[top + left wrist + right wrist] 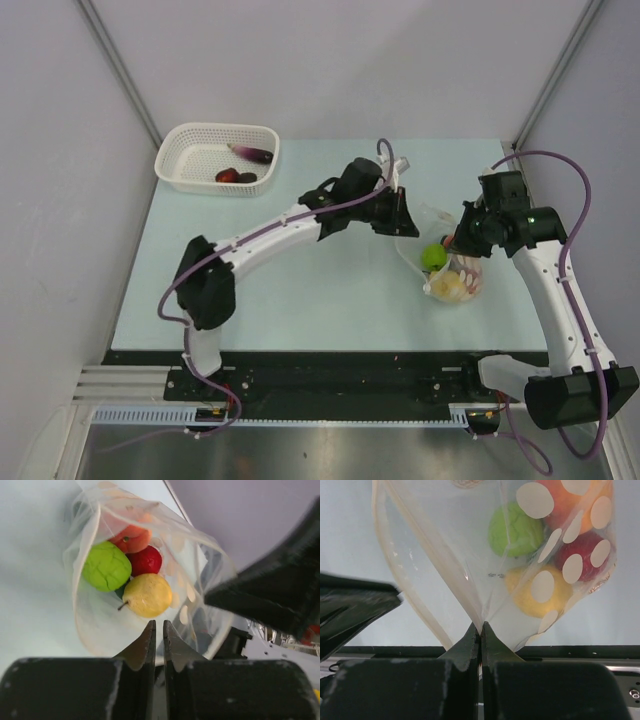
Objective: Open the zip-top bag and remove the fake food
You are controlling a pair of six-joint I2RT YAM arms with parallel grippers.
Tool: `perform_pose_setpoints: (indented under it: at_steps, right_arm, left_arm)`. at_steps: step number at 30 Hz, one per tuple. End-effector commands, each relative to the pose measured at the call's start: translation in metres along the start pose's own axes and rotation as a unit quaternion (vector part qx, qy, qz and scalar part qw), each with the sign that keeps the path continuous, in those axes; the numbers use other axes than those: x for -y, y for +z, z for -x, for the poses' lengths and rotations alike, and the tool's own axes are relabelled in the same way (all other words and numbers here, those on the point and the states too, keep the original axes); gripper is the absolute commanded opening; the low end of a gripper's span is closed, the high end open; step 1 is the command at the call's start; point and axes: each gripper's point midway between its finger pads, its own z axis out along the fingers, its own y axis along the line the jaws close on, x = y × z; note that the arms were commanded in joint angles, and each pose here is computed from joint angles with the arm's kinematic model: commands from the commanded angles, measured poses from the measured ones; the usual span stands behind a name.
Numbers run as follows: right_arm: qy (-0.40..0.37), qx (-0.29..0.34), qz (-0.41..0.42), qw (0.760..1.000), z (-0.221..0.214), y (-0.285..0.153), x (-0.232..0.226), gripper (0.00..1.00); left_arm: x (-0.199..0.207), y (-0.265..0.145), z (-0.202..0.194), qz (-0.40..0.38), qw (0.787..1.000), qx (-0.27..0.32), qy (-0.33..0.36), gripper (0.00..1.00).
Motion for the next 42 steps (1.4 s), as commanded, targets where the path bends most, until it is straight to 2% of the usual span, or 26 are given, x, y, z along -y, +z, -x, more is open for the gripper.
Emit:
perform_pose_setpoints:
  at_steps: [1, 3, 7, 10, 11, 14, 19, 20, 22, 23, 28, 33, 35, 36, 40, 42]
  right_arm:
    - [0.002, 0.018, 0.024, 1.000, 0.009, -0.005, -0.011, 0.00]
    - [0.002, 0.015, 0.024, 1.000, 0.007, -0.005, -0.011, 0.00]
    - [0.004, 0.017, 0.021, 1.000, 0.006, -0.004, -0.009, 0.00]
    - [0.006, 0.015, 0.016, 1.000, 0.005, -0.002, -0.007, 0.00]
    - [0.006, 0.015, 0.015, 1.000, 0.005, -0.003, -0.007, 0.00]
    - [0.009, 0.011, 0.010, 1.000, 0.000, 0.000, -0.003, 0.00]
    - [0.014, -0.002, -0.010, 1.000, -0.014, 0.007, 0.011, 0.00]
    - [0.015, -0.007, -0.014, 1.000, -0.018, 0.008, 0.013, 0.00]
    - [0.018, -0.007, -0.016, 1.000, -0.020, 0.006, 0.017, 0.00]
    - [0.019, -0.006, -0.017, 1.000, -0.020, 0.005, 0.018, 0.00]
    - [0.033, -0.006, -0.027, 0.999, -0.023, -0.002, 0.033, 0.00]
    - [0.037, -0.010, -0.036, 0.999, -0.027, -0.005, 0.044, 0.00]
    - [0.035, -0.012, -0.038, 0.999, -0.030, -0.005, 0.046, 0.00]
    - [0.036, -0.013, -0.039, 0.998, -0.031, -0.005, 0.047, 0.00]
    - [0.032, -0.016, -0.040, 0.999, -0.034, -0.005, 0.048, 0.00]
    - [0.030, -0.020, -0.042, 0.998, -0.036, -0.005, 0.050, 0.00]
  left_arm:
    - [0.003, 0.036, -0.008, -0.015, 0.999, -0.036, 0.030, 0.13]
    - [0.013, 0.047, -0.005, -0.025, 0.998, -0.035, 0.040, 0.15]
    - [0.018, 0.080, -0.023, -0.030, 0.997, -0.059, 0.038, 0.18]
    - [0.011, 0.095, -0.044, -0.018, 0.995, -0.084, 0.042, 0.27]
    - [0.010, 0.097, -0.049, -0.016, 0.995, -0.089, 0.043, 0.37]
    - [0.007, 0.102, -0.066, -0.009, 0.993, -0.100, 0.056, 0.55]
    - [0.002, 0.115, -0.085, 0.021, 0.990, -0.102, 0.092, 0.71]
    - [0.003, 0.117, -0.086, 0.025, 0.990, -0.101, 0.097, 0.83]
    - [0.003, 0.121, -0.086, 0.041, 0.988, -0.086, 0.118, 0.89]
    - [0.002, 0.122, -0.086, 0.049, 0.988, -0.080, 0.124, 0.99]
    - [-0.002, 0.136, -0.099, 0.065, 0.984, -0.076, 0.146, 0.97]
    - [-0.006, 0.148, -0.115, 0.049, 0.986, -0.093, 0.128, 0.84]
    - [-0.007, 0.152, -0.121, 0.042, 0.987, -0.099, 0.123, 0.75]
    - [-0.005, 0.153, -0.123, 0.035, 0.987, -0.105, 0.120, 0.75]
    - [-0.008, 0.159, -0.132, 0.034, 0.988, -0.111, 0.104, 0.90]
    - [-0.010, 0.162, -0.138, 0.029, 0.988, -0.118, 0.097, 0.91]
